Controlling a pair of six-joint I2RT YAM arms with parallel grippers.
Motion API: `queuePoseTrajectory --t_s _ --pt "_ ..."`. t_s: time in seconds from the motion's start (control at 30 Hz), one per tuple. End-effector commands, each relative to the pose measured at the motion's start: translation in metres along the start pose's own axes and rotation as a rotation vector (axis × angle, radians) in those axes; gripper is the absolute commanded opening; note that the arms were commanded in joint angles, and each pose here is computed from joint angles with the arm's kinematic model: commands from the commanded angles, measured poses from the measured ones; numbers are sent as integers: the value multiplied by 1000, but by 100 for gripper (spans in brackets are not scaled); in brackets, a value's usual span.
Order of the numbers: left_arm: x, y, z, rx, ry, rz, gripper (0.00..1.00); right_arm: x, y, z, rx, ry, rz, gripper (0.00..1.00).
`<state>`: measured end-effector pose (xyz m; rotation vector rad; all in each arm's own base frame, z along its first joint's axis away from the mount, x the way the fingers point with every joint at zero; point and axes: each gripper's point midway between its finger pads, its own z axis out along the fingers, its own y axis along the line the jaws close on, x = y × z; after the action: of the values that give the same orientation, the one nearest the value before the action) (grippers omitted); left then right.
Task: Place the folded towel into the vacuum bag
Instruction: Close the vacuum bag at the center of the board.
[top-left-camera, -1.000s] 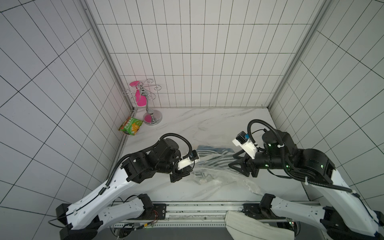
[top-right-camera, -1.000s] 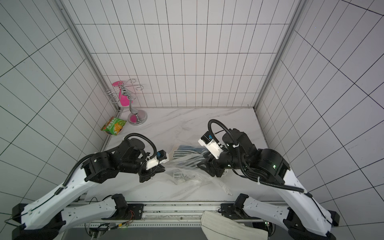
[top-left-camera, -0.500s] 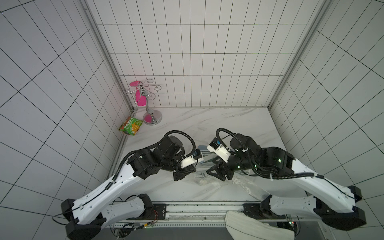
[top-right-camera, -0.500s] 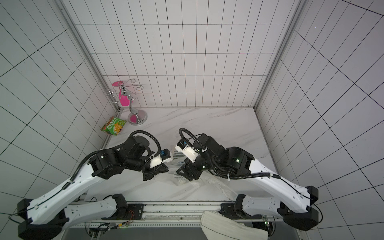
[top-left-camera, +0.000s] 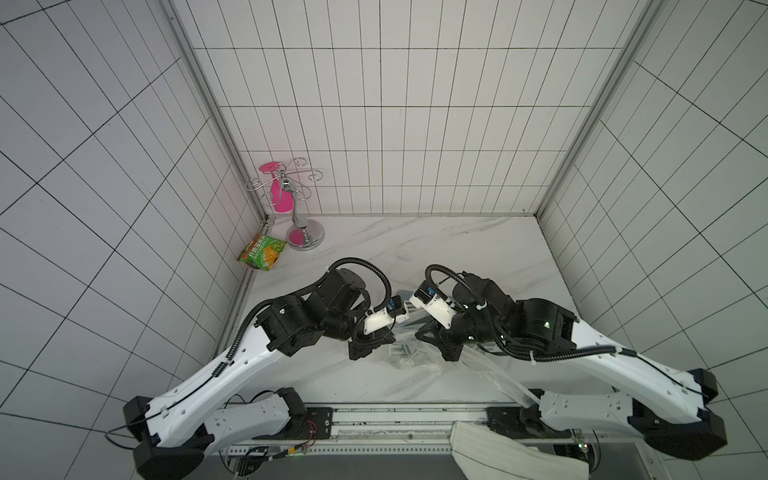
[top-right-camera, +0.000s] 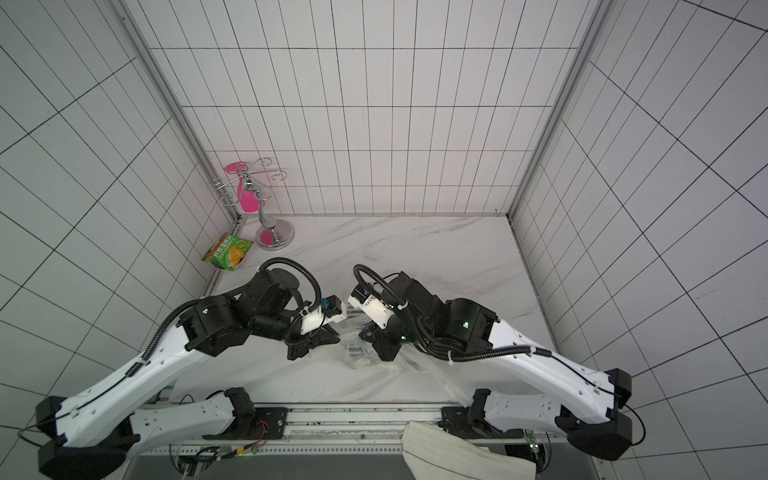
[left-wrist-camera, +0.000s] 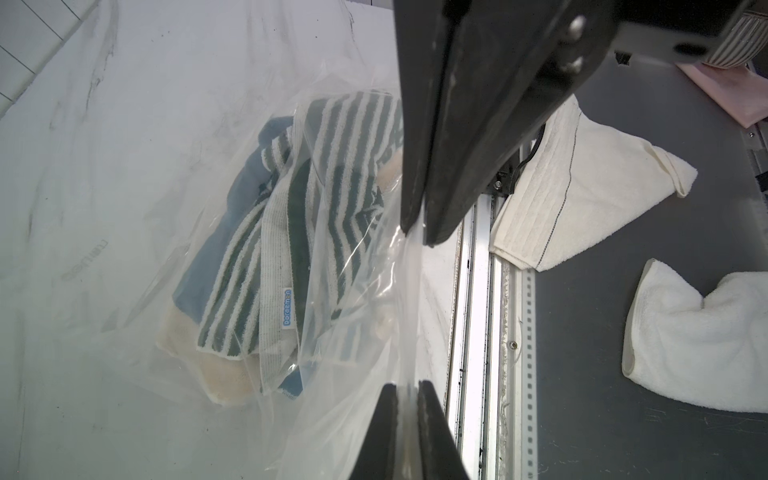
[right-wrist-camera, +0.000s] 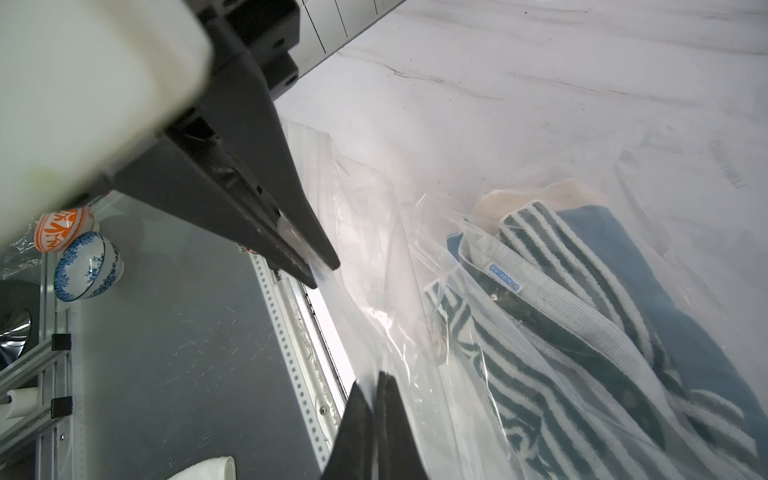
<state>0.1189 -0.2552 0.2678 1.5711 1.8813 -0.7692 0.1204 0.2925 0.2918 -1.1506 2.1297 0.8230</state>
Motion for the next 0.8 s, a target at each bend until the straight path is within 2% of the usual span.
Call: queuePoseTrajectory --t_s 0.0,0.1,0.23,0.47,0.77 --pt "31 -2 6 -11 138 -11 0 -24 2 -44 -14 -170 -7 0" --pt "48 -3 12 -19 200 -20 0 -26 -7 -68 -24 -233 46 0" --pt "63 4 9 -73 273 -26 0 -19 -20 -84 10 -243 78 0" --pt "78 19 -20 -207 407 -16 0 -18 -25 -98 48 -249 69 0" --pt "96 7 -25 -173 446 -66 0 -28 -38 -116 100 -290 85 0"
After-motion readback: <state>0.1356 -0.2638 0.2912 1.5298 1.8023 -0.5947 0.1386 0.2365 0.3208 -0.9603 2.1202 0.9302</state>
